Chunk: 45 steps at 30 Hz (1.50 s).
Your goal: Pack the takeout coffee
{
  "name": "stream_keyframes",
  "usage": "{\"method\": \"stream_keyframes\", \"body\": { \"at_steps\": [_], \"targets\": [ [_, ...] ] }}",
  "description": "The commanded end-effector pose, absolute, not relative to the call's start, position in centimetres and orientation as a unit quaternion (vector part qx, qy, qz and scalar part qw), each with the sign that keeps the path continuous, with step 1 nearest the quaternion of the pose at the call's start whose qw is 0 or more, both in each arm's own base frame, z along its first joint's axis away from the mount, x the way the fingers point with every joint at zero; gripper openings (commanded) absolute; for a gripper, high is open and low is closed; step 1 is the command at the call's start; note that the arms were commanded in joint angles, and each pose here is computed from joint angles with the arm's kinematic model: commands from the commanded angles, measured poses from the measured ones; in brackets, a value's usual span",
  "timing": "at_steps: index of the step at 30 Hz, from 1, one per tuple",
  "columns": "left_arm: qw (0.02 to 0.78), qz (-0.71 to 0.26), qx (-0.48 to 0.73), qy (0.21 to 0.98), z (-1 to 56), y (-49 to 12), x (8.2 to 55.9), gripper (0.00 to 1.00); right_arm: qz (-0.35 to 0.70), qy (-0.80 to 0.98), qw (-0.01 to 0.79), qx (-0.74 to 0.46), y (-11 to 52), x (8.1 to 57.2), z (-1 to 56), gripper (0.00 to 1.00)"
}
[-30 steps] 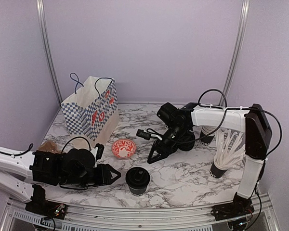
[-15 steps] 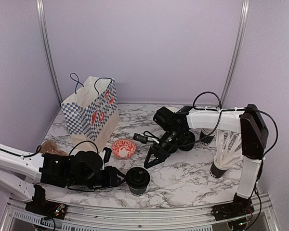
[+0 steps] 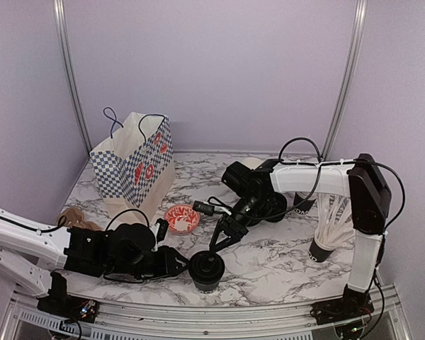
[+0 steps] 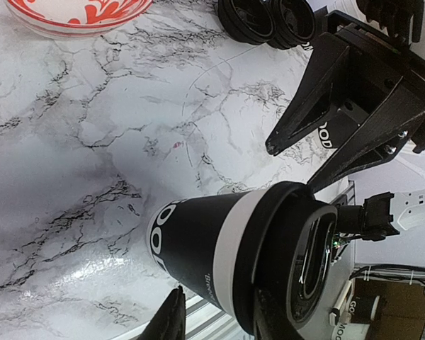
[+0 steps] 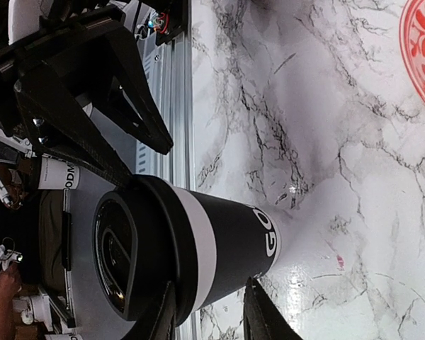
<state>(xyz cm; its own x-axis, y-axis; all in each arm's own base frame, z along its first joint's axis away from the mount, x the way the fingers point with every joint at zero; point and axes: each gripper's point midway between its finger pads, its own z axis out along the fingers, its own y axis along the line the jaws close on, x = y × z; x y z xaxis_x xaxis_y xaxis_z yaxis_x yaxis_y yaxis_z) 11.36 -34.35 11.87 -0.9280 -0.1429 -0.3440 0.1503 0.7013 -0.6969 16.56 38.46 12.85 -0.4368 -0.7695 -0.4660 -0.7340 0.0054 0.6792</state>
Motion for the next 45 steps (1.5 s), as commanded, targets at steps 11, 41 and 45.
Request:
{"method": "stream_keyframes", "body": {
  "at_steps": [11, 41, 45],
  "targets": [
    [0.119, -0.267, 0.056, 0.955, 5.6, -33.1, 9.6, 0.33, -0.418, -0.729, 0.029, 0.542, 37.6, 16.1, 9.9, 0.3],
    [0.016, -0.082, 0.099, 0.992, -1.4, -29.3, 7.3, 0.24, -0.28, -0.783, 0.036, 0.555, 32.5, 16.5, 1.7, 0.17],
    [-0.003, -0.075, 0.095, 0.993, -2.8, -28.3, 6.5, 0.23, -0.261, -0.787, 0.027, 0.559, 32.0, 16.9, 1.3, 0.16]
  ]
}}
